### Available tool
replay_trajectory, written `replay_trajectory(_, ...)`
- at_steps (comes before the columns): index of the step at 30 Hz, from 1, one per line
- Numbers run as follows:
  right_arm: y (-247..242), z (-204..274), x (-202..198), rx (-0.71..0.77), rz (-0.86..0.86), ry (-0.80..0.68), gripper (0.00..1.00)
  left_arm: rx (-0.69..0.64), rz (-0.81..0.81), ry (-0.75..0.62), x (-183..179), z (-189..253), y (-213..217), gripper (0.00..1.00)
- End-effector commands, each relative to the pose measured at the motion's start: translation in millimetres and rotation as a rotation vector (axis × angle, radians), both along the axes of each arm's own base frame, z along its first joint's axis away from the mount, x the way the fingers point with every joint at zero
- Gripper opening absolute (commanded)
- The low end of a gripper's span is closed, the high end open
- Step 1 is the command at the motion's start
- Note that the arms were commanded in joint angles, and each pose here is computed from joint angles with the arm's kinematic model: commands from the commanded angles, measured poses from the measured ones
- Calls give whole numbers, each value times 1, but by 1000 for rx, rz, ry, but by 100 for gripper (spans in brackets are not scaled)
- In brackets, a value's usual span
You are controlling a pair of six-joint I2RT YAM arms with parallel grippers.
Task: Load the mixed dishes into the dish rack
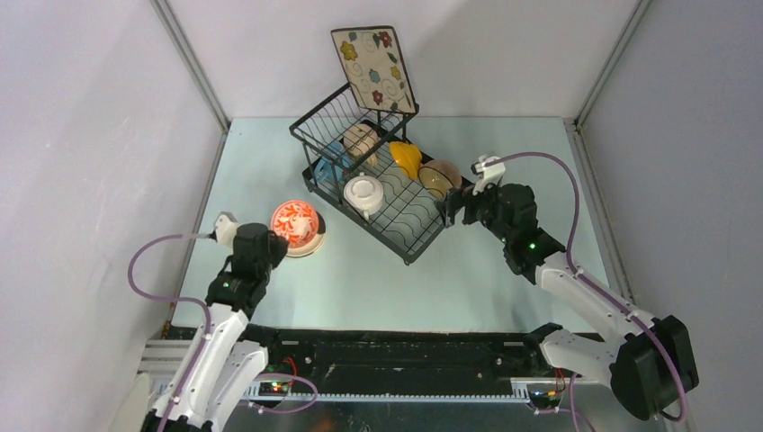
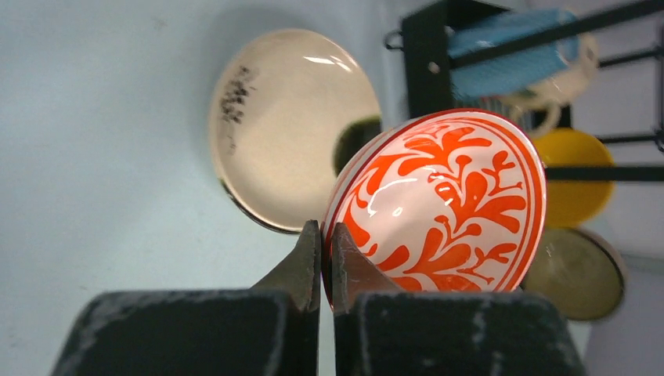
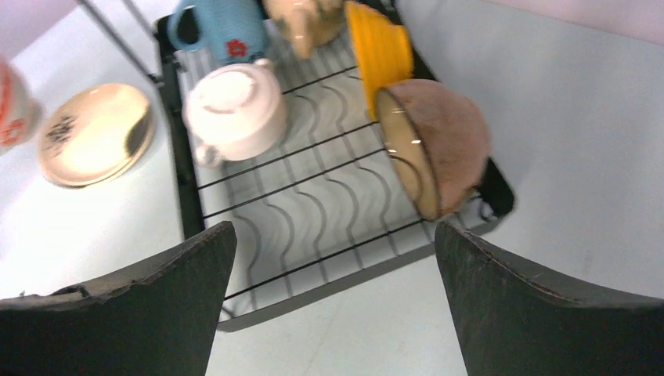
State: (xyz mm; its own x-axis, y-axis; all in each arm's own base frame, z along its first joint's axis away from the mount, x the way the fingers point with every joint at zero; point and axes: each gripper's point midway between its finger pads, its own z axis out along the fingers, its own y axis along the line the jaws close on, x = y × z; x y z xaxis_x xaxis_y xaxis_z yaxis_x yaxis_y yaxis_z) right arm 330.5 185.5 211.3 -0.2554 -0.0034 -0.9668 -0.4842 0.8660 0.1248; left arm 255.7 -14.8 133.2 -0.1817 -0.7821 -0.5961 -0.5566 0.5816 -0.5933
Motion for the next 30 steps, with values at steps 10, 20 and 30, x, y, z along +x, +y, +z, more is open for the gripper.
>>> replay_trajectory(10, 105, 63, -85, 402, 387, 114, 100, -378, -687, -383, -8, 106, -128, 0)
replay_trajectory(20, 164, 89, -112, 639, 529, 180, 100, -473, -755, -420, -7, 114, -161, 0)
replay_trajectory(30, 179, 66, -94, 668, 413, 249, 100, -504, -788, -435, -5, 119, -173, 0)
